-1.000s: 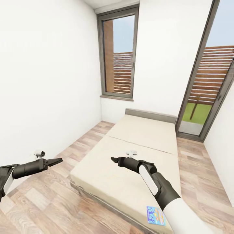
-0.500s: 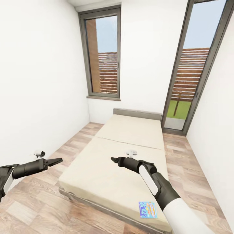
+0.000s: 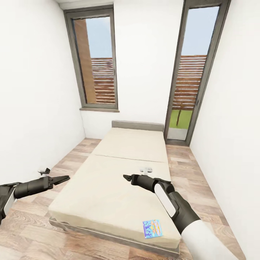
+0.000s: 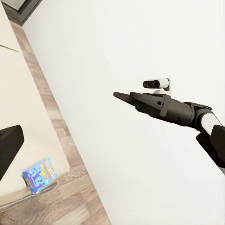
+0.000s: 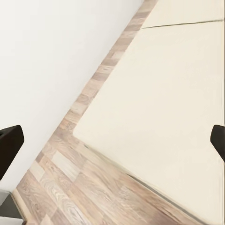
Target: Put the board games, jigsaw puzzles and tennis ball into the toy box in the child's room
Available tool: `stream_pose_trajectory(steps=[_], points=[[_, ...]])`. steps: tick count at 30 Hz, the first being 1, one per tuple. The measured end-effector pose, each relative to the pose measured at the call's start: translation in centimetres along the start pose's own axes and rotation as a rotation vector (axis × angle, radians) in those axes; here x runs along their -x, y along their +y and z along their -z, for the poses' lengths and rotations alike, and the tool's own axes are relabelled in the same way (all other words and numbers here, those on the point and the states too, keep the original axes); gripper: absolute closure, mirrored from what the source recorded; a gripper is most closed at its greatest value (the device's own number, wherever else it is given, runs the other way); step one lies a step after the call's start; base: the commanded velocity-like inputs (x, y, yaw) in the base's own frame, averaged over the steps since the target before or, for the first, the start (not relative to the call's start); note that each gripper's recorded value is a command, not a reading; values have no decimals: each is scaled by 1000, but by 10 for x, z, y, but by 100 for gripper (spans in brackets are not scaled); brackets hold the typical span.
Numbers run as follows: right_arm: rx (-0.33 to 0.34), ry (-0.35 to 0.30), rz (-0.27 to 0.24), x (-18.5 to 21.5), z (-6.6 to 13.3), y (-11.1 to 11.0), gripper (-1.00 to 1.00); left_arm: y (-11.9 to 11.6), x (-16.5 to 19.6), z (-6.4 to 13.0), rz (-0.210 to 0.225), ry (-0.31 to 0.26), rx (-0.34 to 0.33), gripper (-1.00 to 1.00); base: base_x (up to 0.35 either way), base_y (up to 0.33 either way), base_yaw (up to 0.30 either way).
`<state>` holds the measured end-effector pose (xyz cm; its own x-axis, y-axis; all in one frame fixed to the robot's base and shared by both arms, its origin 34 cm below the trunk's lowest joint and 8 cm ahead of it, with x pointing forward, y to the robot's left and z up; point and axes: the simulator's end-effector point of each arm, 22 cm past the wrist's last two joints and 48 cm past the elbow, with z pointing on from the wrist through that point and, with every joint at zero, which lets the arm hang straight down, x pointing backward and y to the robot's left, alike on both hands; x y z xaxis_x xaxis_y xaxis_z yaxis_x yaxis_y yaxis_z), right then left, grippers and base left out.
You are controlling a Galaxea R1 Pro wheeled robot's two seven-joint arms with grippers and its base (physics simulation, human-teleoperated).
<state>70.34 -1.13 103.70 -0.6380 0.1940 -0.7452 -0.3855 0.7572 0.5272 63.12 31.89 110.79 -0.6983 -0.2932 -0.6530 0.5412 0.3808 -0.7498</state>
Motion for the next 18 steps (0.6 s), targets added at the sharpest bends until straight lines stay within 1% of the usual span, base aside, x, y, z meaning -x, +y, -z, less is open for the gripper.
stream_pose_trajectory(steps=[18], points=[[0, 0, 0, 0, 0, 0, -100, 0, 0, 0, 0, 0, 0, -100, 0, 1, -279]])
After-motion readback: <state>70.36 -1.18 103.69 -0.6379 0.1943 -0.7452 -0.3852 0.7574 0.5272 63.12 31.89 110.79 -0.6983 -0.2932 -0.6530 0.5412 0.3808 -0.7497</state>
